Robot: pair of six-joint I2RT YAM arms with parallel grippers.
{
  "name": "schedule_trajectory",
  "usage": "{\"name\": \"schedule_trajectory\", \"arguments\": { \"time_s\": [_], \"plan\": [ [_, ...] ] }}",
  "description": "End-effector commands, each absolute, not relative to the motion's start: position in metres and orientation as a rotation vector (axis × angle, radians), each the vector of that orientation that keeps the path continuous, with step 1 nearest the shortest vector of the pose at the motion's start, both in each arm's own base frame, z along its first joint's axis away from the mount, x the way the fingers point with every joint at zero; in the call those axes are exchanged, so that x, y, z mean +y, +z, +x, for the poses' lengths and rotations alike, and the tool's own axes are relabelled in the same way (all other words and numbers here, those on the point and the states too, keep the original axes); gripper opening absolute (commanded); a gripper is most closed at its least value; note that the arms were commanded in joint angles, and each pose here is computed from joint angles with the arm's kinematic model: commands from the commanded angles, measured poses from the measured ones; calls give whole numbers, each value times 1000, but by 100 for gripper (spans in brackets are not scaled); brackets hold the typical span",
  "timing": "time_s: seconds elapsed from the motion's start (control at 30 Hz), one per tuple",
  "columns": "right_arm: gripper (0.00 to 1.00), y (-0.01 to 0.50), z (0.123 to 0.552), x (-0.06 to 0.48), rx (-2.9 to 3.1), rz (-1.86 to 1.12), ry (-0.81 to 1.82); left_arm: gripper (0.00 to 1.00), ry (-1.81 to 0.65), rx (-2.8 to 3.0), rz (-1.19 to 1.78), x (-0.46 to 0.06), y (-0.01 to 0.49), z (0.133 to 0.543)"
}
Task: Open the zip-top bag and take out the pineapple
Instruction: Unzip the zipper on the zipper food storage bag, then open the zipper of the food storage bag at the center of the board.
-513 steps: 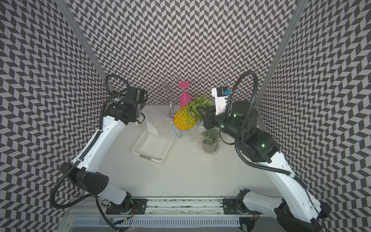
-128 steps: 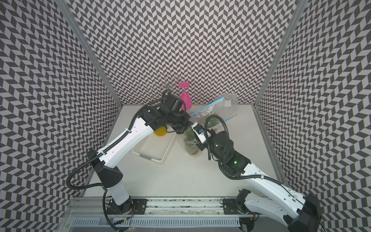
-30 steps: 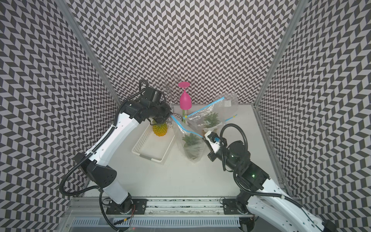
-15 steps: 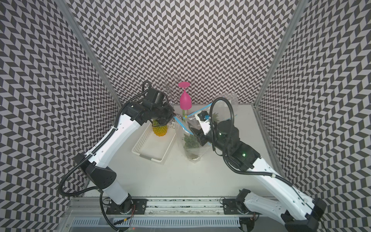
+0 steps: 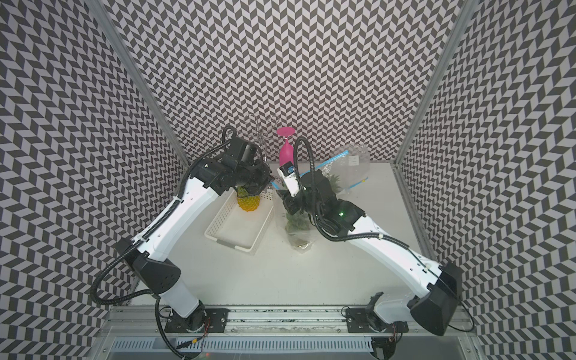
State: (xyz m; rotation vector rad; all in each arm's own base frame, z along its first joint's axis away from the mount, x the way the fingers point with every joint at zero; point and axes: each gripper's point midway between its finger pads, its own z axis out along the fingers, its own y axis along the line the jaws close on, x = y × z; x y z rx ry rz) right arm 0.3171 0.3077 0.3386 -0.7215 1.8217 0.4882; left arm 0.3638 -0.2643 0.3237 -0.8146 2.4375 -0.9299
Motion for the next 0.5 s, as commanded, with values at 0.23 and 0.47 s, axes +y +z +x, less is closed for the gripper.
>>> {"name": "schedule_trajectory", "arguments": {
  "time_s": [0.23, 0.47],
  "plan": [
    [32, 345, 328, 309, 1807, -683, 454, 0, -967, 2401, -782, -263, 341, 359],
    [35, 345, 334, 304, 1814, -658, 413, 0, -969, 2401, -779, -263, 342, 358]
  ]
}}
